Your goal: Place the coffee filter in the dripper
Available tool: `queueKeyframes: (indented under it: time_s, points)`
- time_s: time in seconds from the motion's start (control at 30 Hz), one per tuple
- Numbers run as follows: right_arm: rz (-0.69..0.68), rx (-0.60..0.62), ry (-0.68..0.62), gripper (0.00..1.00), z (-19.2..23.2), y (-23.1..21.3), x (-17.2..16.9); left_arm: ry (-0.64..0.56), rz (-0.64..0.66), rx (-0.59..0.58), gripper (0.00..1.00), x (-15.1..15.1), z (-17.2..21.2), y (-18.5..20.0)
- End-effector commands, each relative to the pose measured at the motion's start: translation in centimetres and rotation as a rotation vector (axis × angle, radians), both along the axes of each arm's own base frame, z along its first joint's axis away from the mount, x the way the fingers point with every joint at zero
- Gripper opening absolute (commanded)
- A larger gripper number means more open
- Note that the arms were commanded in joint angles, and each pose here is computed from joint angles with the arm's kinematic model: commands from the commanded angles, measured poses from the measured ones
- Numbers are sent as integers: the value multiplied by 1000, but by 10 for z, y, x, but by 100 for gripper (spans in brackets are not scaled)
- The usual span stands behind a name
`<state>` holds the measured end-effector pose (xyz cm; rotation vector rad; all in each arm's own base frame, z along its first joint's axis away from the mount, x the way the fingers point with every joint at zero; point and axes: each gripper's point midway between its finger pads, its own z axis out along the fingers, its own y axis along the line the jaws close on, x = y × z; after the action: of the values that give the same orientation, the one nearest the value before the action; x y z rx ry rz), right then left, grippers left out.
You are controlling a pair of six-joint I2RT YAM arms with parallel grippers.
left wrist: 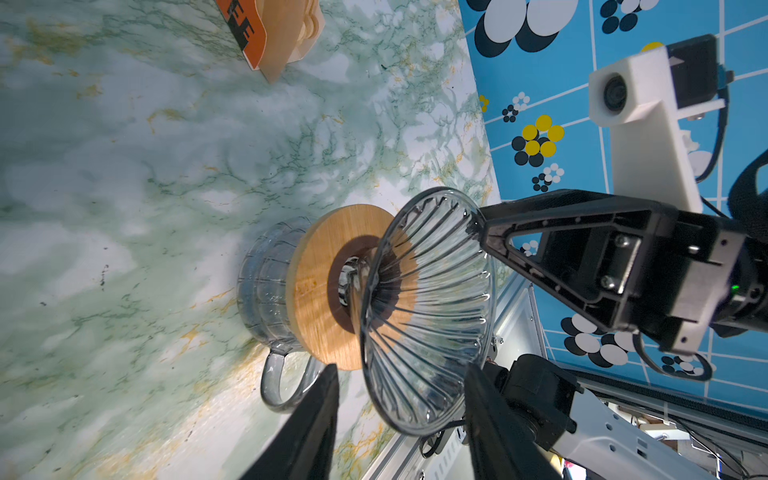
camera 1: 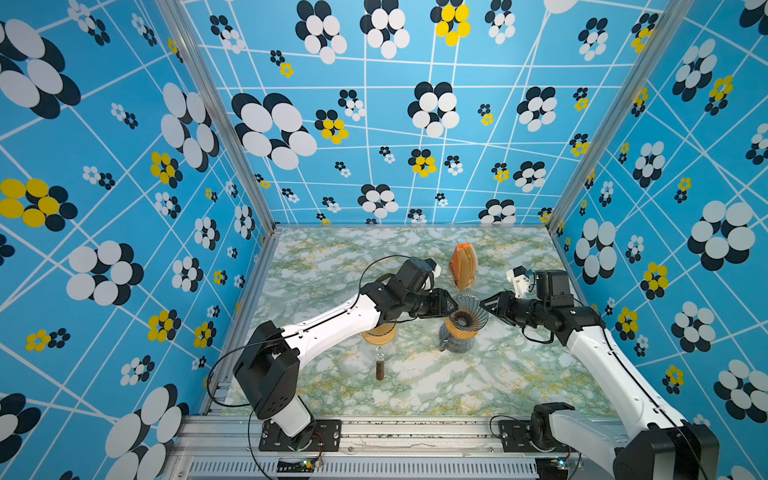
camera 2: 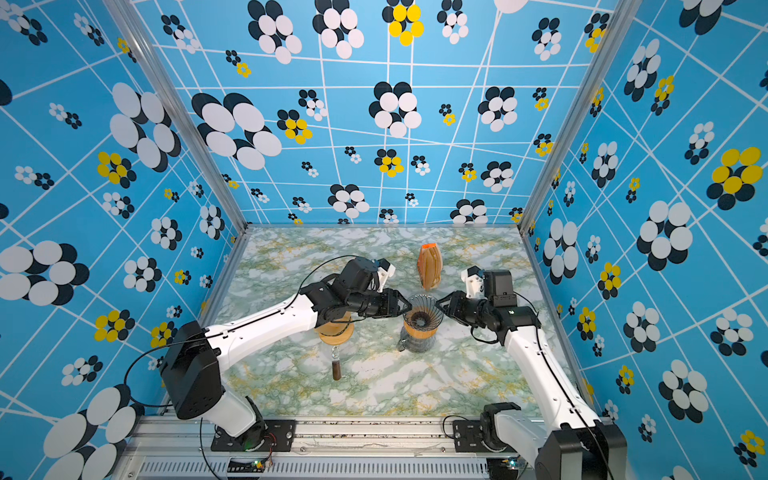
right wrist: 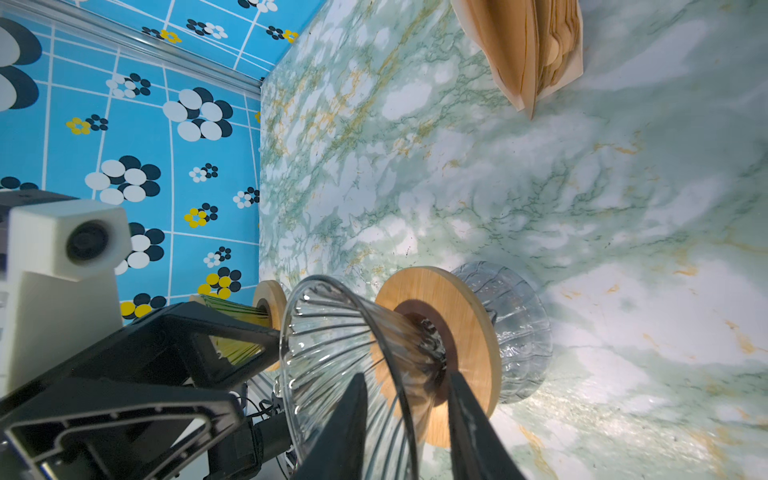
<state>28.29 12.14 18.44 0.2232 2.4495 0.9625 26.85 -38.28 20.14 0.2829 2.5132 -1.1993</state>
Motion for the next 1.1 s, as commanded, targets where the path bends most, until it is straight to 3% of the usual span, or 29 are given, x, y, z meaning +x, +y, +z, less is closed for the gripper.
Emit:
queueKeyframes:
  time_s: [0.0, 0.2, 0.37, 0.47, 0.73, 1.07]
  points:
    - [6, -58, -88, 37, 31, -5, 6, -102, -13, -24, 53, 7, 38, 9]
    - [23, -129, -142, 39, 53, -10, 23, -222, -93, -10, 65, 12, 68, 18]
    - [52, -170, -164, 38, 62, -9, 49, -338, -145, -8, 90, 21, 96, 33]
    - [42, -209, -154, 35, 59, -13, 67, -405, -187, -2, 99, 24, 109, 40]
    - [7, -240, -111, 31, 38, -14, 120, -533, -286, -35, 99, 22, 113, 50]
    - [57, -339, -54, 30, 4, 8, 172, -547, -238, -45, 99, 23, 93, 62]
